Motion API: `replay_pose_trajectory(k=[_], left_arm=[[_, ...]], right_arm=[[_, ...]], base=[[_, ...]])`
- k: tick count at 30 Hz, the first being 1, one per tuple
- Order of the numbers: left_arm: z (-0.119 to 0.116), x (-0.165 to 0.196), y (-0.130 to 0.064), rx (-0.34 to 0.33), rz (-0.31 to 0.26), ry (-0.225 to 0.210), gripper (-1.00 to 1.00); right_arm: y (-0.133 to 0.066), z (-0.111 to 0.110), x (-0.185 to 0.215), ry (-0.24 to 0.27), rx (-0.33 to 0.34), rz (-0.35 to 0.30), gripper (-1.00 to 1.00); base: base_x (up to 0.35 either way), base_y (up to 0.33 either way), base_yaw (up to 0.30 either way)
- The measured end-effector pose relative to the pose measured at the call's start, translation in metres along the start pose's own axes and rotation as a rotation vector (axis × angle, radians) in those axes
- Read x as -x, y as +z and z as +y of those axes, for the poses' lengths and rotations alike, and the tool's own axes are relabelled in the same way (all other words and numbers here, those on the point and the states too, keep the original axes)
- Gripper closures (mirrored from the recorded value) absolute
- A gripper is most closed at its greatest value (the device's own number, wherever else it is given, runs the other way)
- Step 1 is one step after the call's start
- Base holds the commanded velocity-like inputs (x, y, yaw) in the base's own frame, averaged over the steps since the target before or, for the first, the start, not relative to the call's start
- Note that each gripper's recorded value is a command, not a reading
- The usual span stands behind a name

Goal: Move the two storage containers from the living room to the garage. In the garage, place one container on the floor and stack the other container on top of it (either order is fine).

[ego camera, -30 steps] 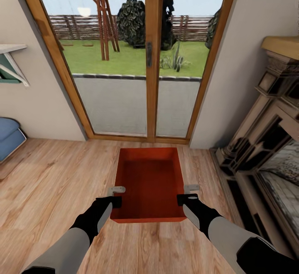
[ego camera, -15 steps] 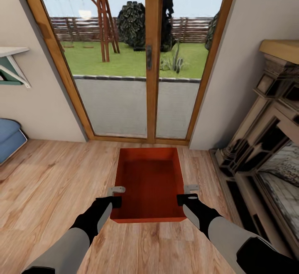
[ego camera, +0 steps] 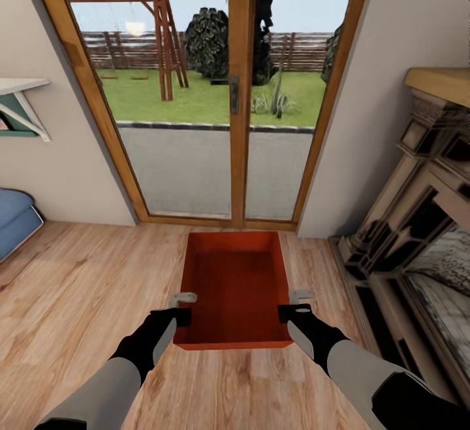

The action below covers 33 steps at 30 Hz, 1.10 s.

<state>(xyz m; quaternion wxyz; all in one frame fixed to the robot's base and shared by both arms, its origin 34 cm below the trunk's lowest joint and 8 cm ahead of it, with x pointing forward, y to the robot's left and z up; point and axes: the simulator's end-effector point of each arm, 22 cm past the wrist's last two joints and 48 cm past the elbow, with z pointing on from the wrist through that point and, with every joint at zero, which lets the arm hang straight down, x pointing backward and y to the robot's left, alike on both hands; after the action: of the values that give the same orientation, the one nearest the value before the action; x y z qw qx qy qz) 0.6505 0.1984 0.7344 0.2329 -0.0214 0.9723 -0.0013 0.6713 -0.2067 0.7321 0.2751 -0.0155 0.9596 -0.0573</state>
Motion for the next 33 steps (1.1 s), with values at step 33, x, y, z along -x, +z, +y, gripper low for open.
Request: replay_pose_trajectory(k=[33], left_arm=[[-0.001, 0.027, -0.020, -0.001, -0.058, -0.002, 1.00]], right_arm=[[-0.018, -0.003, 0.030, 0.002, -0.002, -0.058, 1.00]], base=[[0.000, 0.000, 0.000]])
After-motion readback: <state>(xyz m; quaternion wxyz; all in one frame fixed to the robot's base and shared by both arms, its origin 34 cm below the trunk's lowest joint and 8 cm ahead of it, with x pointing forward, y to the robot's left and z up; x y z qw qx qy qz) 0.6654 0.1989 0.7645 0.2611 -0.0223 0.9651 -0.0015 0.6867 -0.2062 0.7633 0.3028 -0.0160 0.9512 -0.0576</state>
